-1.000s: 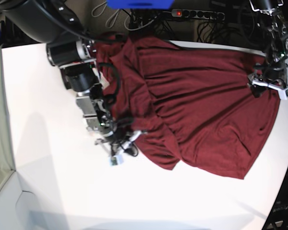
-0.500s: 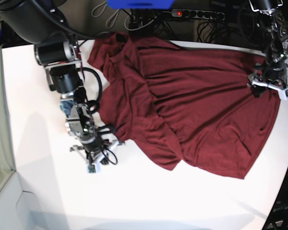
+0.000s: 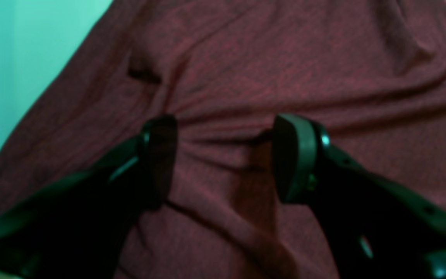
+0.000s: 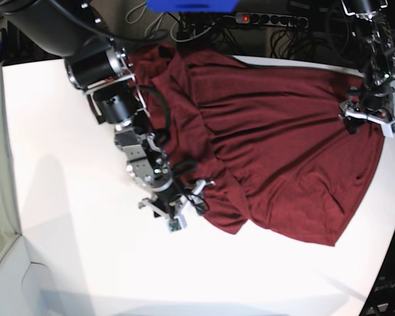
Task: Layout the t-shirt on the table in an organized manner, then fold the t-shirt properly
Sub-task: 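Regrasp the bunched shirt edge with the right gripper, then drag the shirt edge with the right gripper toward the left gripper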
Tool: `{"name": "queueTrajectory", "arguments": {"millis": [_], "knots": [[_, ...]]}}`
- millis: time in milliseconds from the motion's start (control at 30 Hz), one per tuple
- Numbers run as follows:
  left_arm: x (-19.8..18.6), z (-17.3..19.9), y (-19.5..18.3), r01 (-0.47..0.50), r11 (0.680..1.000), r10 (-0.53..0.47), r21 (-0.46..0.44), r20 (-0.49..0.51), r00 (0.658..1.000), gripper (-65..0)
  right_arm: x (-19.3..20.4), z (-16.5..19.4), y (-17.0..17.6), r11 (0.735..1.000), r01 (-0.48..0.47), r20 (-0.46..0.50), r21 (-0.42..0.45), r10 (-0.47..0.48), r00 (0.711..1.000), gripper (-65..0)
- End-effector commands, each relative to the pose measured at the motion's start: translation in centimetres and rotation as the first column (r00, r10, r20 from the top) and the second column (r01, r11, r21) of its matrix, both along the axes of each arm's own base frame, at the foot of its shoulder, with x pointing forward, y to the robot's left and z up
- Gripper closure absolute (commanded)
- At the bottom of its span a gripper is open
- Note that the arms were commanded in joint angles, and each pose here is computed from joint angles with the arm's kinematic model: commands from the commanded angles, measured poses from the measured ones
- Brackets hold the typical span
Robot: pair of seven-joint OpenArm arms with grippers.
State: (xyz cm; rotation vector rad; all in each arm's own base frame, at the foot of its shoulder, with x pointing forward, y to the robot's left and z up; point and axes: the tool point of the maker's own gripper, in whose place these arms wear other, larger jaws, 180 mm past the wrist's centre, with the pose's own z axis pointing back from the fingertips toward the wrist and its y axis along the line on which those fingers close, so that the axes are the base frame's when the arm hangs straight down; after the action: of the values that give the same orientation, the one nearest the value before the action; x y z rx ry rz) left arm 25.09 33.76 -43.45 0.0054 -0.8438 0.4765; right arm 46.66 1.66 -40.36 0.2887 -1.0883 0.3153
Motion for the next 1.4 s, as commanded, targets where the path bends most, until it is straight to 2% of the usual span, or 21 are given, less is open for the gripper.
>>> {"name": "queueTrajectory", "arguments": {"millis": [0, 133, 267, 333, 400, 533, 633, 833, 967, 1133, 1200, 1367], "knots": [[-1.7, -1.7, -0.6, -0.002, 0.999, -0.002, -0.038, -0.1, 0.995, -38.4, 1.4, 1.8, 0.4, 1.0, -0.003, 0.05, 0.016, 0.002, 0.999, -33.5], [-1.7, -1.8, -0.6, -0.002, 0.999, -0.002, -0.039, -0.102, 0.995, -38.4, 0.5, -0.7, -0.3, 1.0, 0.007, -0.019, -0.003, -0.007, 1.0, -33.5], [-1.8, -1.9, -0.6, -0.005, 0.999, 0.001, -0.042, -0.105, 0.994, -38.4, -0.2, -1.8, -0.4, 1.0, 0.007, -0.045, -0.012, -0.007, 0.999, -33.3], [-1.3, -1.7, -0.6, -0.005, 0.999, 0.001, -0.042, -0.094, 0.996, -38.4, -0.3, -1.9, -0.4, 1.0, 0.006, -0.048, -0.012, -0.006, 0.999, -30.5], [-1.2, -1.7, -0.6, -0.005, 0.999, 0.001, -0.041, -0.096, 0.995, -38.4, -0.8, -2.4, -0.4, 1.0, 0.004, -0.059, -0.013, -0.005, 0.998, -23.1], [-1.3, -2.0, -1.1, -0.007, 0.999, 0.002, -0.052, -0.097, 0.995, -38.4, -1.6, -3.2, -0.4, 1.0, 0.003, -0.077, -0.015, -0.004, 0.997, -0.5], [-1.3, -2.0, -1.1, -0.007, 0.999, 0.002, -0.052, -0.097, 0.995, -38.4, -2.6, -4.2, -0.2, 1.0, -0.007, -0.102, -0.024, 0.005, 0.995, 0.0], [-1.2, -1.9, -1.1, -0.008, 0.998, 0.003, -0.055, -0.093, 0.996, -38.4, -4.7, -5.5, 1.5, 0.993, -0.096, -0.111, -0.063, 0.089, 0.99, 0.0], [-1.2, -1.8, -1.2, -0.007, 0.998, 0.002, -0.055, -0.09, 0.996, -38.4, -3.7, -3.6, 2.0, 0.994, -0.098, -0.055, -0.05, 0.095, 0.994, 0.0], [-1.1, -1.6, -1.2, -0.005, 0.999, 0.0, -0.054, -0.084, 0.996, -38.4, -0.8, -1.1, -0.1, 0.997, -0.049, 0.0, -0.061, 0.049, 0.999, 0.0], [-1.2, -1.7, -1.2, -0.005, 0.998, 0.0, -0.055, -0.086, 0.996, -38.4, -0.1, -1.1, -2.2, 0.998, 0.001, -0.008, -0.06, -0.001, 1.0, 0.0], [-1.5, -1.9, -1.3, -0.006, 0.998, 0.001, -0.057, -0.094, 0.996, -38.4, 1.2, -0.2, -4.2, 0.997, 0.039, -0.007, -0.071, -0.039, 0.999, 0.0]]}}
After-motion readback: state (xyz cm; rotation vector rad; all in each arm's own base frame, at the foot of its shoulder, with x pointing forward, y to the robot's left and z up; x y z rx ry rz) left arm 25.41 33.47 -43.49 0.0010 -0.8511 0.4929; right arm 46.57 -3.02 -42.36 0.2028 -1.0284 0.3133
